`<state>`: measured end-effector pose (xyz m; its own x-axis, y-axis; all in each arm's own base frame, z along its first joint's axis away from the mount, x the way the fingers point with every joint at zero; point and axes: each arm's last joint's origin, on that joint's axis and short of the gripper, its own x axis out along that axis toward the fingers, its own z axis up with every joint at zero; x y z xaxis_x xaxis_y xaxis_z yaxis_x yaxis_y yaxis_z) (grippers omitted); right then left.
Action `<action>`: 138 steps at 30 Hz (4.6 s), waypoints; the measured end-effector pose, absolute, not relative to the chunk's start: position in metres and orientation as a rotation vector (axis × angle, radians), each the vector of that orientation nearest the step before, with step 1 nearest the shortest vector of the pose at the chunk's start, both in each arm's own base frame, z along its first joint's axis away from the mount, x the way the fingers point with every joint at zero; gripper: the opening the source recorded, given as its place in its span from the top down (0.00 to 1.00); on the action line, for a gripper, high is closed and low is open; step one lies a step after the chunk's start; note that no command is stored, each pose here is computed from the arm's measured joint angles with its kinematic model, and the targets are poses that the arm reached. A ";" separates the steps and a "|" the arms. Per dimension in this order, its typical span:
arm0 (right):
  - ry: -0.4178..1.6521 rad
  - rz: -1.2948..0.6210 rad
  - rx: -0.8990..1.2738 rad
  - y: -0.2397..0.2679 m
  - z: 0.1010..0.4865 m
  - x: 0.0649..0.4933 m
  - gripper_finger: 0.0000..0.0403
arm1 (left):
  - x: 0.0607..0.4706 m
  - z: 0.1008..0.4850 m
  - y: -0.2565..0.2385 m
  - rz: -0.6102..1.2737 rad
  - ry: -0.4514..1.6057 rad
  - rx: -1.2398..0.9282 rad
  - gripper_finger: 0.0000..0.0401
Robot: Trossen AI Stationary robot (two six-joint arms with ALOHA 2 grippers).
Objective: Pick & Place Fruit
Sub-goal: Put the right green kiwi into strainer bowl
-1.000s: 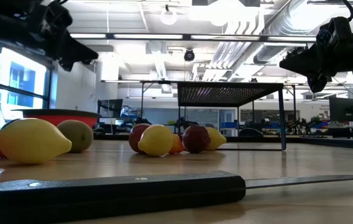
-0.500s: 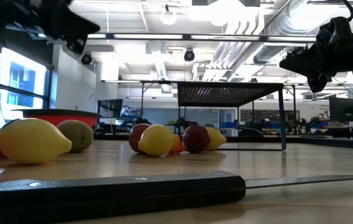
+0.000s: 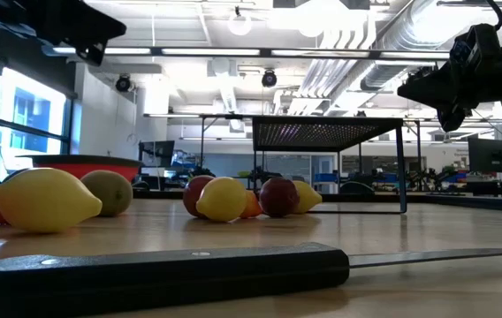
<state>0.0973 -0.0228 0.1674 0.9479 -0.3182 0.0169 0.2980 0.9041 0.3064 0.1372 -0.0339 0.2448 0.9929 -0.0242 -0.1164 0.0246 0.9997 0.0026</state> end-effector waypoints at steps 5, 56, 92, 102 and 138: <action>-0.067 -0.319 0.306 -0.023 0.167 0.097 1.00 | 0.137 0.244 -0.039 -0.018 0.124 0.013 1.00; -0.068 -0.318 0.314 -0.023 0.167 0.097 1.00 | 0.193 0.258 -0.057 0.147 0.663 0.156 0.45; -0.065 -0.318 0.314 -0.023 0.167 0.097 1.00 | 0.216 0.196 -0.068 0.117 1.047 0.260 0.22; -0.062 -0.318 0.314 -0.023 0.167 0.097 1.00 | 0.223 0.191 -0.051 0.118 1.096 0.164 0.22; -0.045 -0.315 0.307 -0.023 0.165 0.097 1.00 | 0.239 0.174 -0.035 -0.028 1.160 0.092 0.22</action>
<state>0.0974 -0.0226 0.1653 0.9503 -0.3112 -0.0044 0.2977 0.9048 0.3045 0.2393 -0.0353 0.1743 0.3993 0.0253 -0.9165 0.0702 0.9958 0.0581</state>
